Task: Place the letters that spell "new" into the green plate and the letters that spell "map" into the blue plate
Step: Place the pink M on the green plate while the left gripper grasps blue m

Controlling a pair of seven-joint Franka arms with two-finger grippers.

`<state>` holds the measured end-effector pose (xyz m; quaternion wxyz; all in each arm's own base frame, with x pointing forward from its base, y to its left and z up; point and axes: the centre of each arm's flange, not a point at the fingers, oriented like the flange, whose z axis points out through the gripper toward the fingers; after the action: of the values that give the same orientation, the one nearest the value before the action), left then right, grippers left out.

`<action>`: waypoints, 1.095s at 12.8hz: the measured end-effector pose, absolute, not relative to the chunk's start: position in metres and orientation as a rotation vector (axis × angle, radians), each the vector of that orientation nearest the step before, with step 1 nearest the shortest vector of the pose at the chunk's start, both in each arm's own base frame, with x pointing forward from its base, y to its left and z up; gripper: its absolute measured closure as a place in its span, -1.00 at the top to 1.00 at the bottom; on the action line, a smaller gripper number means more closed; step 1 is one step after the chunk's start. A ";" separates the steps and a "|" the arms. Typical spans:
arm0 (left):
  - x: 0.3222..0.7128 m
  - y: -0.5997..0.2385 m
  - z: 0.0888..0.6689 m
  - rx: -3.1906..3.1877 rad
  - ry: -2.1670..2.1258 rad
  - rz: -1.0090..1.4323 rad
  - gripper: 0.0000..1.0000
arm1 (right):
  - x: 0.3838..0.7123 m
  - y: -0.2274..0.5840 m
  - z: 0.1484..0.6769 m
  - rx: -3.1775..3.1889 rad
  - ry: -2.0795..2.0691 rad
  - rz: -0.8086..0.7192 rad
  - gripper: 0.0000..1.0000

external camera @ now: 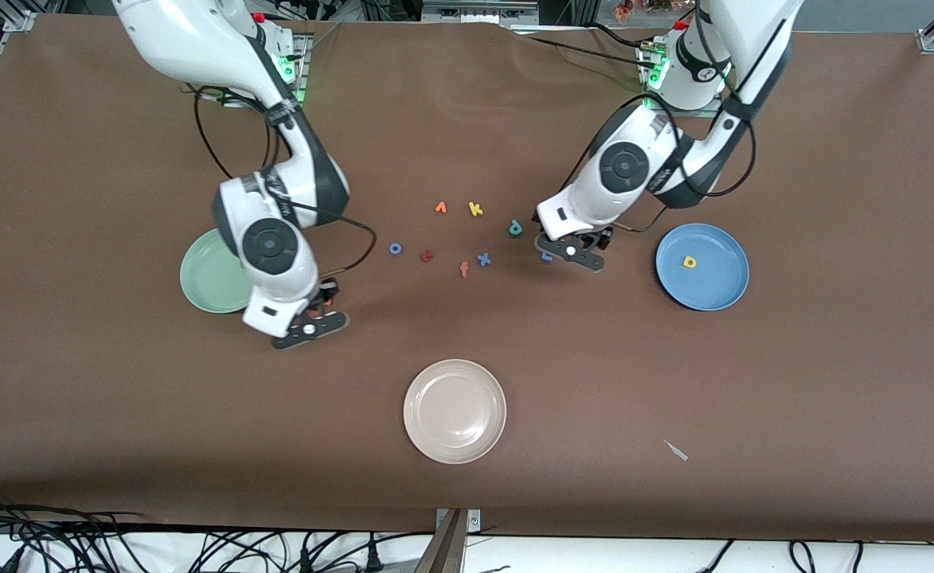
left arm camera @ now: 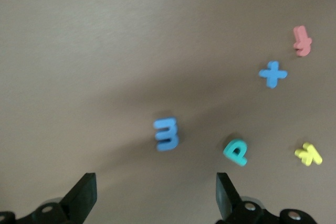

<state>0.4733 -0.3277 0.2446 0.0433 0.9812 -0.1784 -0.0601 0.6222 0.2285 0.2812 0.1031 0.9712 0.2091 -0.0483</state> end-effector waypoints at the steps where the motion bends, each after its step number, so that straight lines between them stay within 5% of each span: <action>1: 0.474 -0.337 0.234 3.023 -0.548 -0.159 1.00 | 0.621 0.203 0.284 2.852 0.605 -0.172 -0.44; 5: 0.482 -0.351 0.185 3.093 -0.527 -0.135 1.00 | 0.590 0.109 0.259 2.835 0.493 -0.330 -0.44; 11: 0.485 -0.349 0.173 3.095 -0.514 -0.172 0.74 | 0.537 0.044 0.188 2.863 0.429 -0.262 -0.44; 14: 0.481 -0.346 0.170 3.117 -0.522 -0.224 0.60 | 0.539 0.038 0.191 2.868 0.416 -0.251 -0.18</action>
<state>0.4811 -0.3462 0.1701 -0.0132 0.9837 -0.1648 -0.0706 0.5387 0.0384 0.1911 0.1162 0.9793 0.1422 -0.0857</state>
